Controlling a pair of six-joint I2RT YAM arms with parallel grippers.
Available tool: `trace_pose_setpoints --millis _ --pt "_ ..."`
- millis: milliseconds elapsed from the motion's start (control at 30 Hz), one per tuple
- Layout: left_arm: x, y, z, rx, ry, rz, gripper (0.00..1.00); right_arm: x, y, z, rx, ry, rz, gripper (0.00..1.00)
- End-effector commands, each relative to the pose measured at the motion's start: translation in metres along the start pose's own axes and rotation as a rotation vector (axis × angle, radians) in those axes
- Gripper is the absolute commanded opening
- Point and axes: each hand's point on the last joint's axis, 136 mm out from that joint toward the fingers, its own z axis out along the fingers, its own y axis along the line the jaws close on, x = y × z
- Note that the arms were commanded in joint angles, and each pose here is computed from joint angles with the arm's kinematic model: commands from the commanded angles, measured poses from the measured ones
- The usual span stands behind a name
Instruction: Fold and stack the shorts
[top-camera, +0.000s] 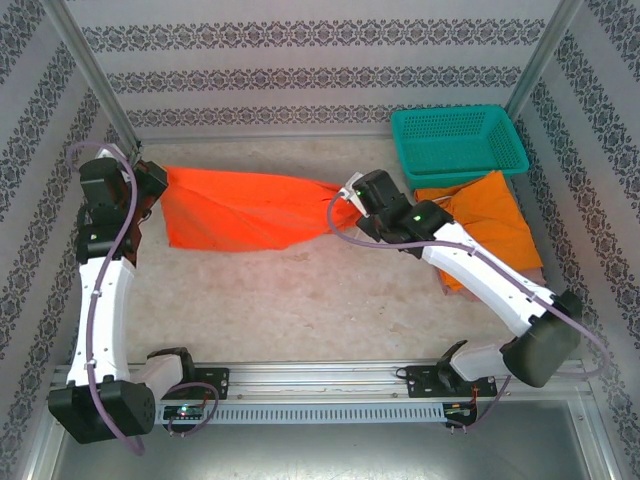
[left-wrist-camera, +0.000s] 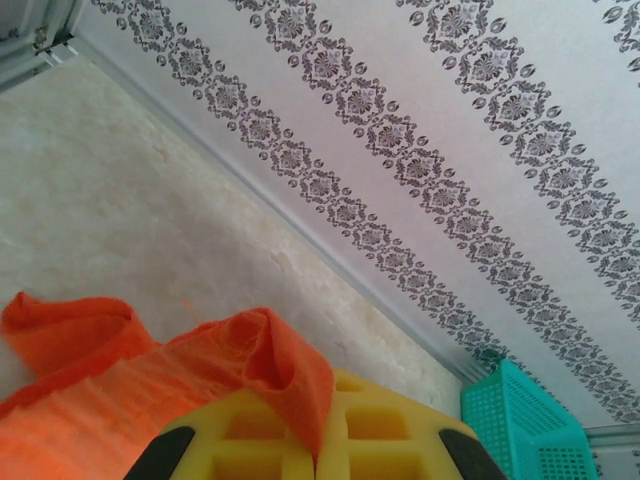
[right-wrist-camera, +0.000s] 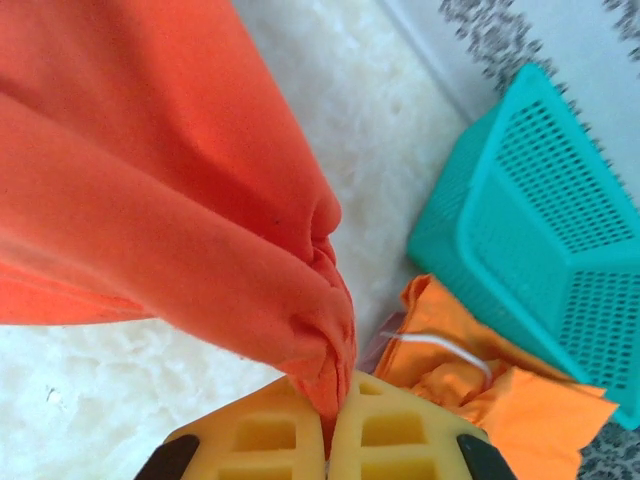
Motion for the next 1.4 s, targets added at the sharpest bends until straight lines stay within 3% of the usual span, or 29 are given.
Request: trace_pose_setpoints --millis 0,267,467,600,767,933,1033,1133,1200,1367 --pt "0.019 0.017 0.004 -0.055 0.100 0.015 0.00 -0.014 -0.012 -0.011 0.008 -0.046 -0.010 0.00" --pt "0.001 0.014 0.068 -0.061 0.130 -0.007 0.00 -0.066 -0.040 0.032 0.010 -0.033 0.055 0.00" --pt "-0.055 -0.009 0.112 -0.063 0.047 0.020 0.00 -0.129 -0.088 0.074 0.062 -0.078 0.140 0.00" --pt "-0.102 -0.039 0.124 -0.039 -0.022 0.020 0.00 -0.172 -0.137 0.073 0.148 -0.170 0.247 0.00" --pt "-0.175 -0.099 0.075 0.067 -0.201 0.044 0.00 -0.216 -0.200 -0.004 0.211 -0.465 0.473 0.00" --pt "-0.208 -0.138 -0.006 0.129 -0.362 0.131 0.00 -0.219 -0.219 -0.070 0.201 -0.594 0.512 0.00" --pt "-0.197 -0.140 -0.033 0.168 -0.402 0.158 0.00 -0.206 -0.212 -0.073 0.151 -0.590 0.493 0.00" --pt "-0.164 -0.120 -0.043 0.184 -0.397 0.169 0.00 -0.179 -0.192 -0.053 0.105 -0.540 0.440 0.00" --pt "-0.134 -0.095 -0.043 0.172 -0.376 0.173 0.00 -0.158 -0.173 -0.042 0.089 -0.533 0.398 0.00" --pt "-0.036 -0.005 -0.037 0.048 -0.243 0.098 0.00 -0.080 -0.083 -0.003 -0.048 -0.510 0.287 0.00"
